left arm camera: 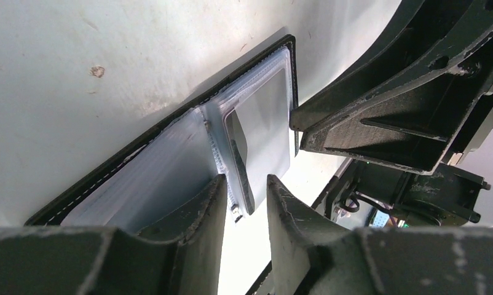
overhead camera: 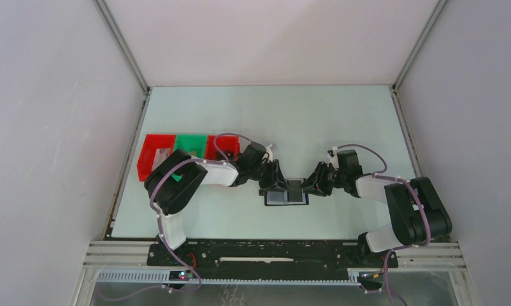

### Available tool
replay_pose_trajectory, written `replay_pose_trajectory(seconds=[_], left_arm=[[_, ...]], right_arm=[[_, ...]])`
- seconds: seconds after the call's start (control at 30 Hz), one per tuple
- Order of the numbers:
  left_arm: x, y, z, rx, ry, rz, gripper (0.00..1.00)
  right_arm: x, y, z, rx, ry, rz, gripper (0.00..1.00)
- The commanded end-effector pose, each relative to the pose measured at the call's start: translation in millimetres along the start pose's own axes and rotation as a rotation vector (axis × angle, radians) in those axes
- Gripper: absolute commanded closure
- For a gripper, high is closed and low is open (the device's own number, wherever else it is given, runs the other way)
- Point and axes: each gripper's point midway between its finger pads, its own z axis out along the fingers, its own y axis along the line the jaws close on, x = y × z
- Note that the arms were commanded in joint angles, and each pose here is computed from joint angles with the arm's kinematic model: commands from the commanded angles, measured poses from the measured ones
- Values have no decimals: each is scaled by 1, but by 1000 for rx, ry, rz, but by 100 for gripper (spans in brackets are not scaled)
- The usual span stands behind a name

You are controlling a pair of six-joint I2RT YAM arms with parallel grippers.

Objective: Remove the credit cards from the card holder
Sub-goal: Remove the credit card from the card holder.

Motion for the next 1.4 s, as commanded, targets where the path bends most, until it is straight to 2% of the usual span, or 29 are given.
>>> replay_pose_trajectory(seconds=[0.0, 0.6, 0.9, 1.37], left_arm=[[11, 31, 4, -98, 12, -12, 64], [15, 29, 9, -25, 34, -24, 68], [15, 38, 1, -57, 26, -19, 65], [17, 42, 5, -53, 49, -27, 64]], right_arm=[[3, 0, 1, -11, 6, -7, 59], [21, 15, 8, -97, 91, -47, 62], [-2, 10, -12, -56, -9, -67, 62], [5, -3, 3, -22, 32, -58, 62]])
